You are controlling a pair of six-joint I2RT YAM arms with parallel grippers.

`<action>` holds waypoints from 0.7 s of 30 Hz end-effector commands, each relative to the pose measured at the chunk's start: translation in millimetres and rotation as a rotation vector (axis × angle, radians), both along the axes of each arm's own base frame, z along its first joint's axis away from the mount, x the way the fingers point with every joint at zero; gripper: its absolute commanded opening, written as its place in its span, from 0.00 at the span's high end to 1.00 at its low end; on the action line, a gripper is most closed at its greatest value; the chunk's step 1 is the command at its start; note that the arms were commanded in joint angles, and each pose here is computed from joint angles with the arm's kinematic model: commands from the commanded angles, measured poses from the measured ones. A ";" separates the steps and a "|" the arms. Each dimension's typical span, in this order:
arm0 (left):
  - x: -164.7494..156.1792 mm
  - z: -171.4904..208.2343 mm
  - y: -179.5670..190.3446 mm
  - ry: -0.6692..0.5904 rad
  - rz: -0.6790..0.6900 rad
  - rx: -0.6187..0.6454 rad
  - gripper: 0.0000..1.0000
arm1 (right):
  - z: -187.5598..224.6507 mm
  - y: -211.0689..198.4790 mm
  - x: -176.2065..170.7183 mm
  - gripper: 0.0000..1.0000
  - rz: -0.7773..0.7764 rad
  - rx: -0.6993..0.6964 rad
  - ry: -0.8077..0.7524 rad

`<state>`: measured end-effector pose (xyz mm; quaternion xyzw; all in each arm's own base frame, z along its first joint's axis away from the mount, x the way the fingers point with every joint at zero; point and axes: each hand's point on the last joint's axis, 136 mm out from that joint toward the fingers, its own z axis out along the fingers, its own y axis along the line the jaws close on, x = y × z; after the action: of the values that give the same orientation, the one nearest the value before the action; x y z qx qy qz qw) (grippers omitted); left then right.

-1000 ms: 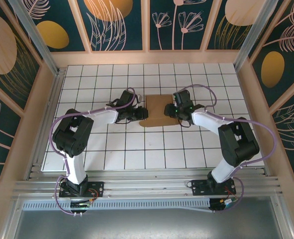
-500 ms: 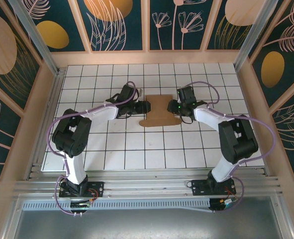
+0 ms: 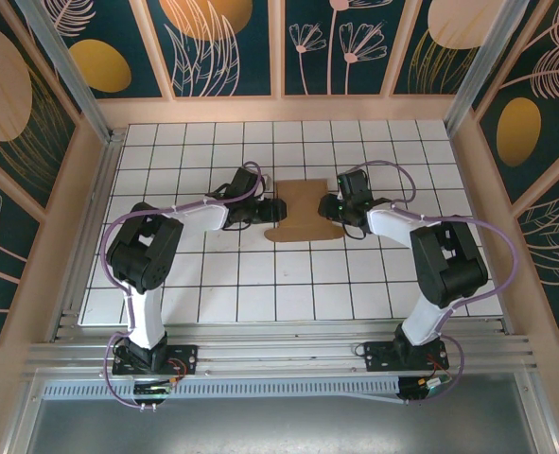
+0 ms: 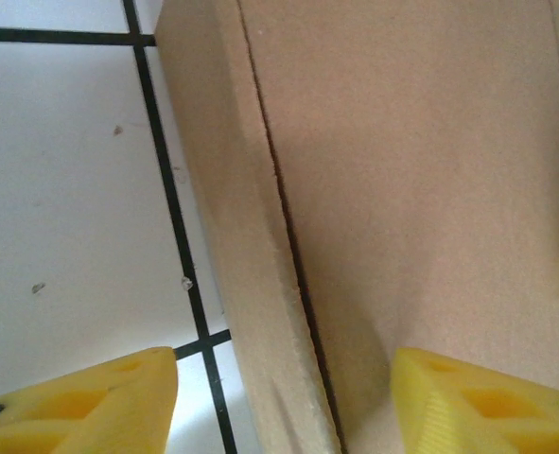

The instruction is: Fold the paper box

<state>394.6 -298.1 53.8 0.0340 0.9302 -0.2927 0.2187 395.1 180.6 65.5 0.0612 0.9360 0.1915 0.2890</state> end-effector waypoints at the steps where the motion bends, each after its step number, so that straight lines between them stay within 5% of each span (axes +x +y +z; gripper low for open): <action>1: 10.0 25.7 -0.2 -0.063 0.022 -0.001 0.33 | 18.8 -4.9 6.2 0.57 -0.029 0.026 -0.025; 4: 16.3 19.2 -9.3 -0.058 0.019 -0.035 0.34 | 5.8 -4.2 9.6 0.57 -0.033 0.036 0.004; 14: 7.2 -16.3 -30.6 0.060 -0.023 -0.138 0.65 | -28.5 13.2 3.0 0.66 -0.008 0.111 0.078; 18: 9.7 16.8 -39.9 0.025 -0.039 -0.220 0.63 | -28.5 12.0 4.9 0.70 -0.013 0.149 0.076; 21: 18.4 52.4 -35.5 -0.062 -0.017 -0.221 0.47 | -32.9 4.7 5.9 0.71 -0.014 0.183 0.085</action>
<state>417.4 -315.7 60.3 0.0026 0.9100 -0.3495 0.2231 418.8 183.0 64.0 0.0985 0.9162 0.2518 0.2959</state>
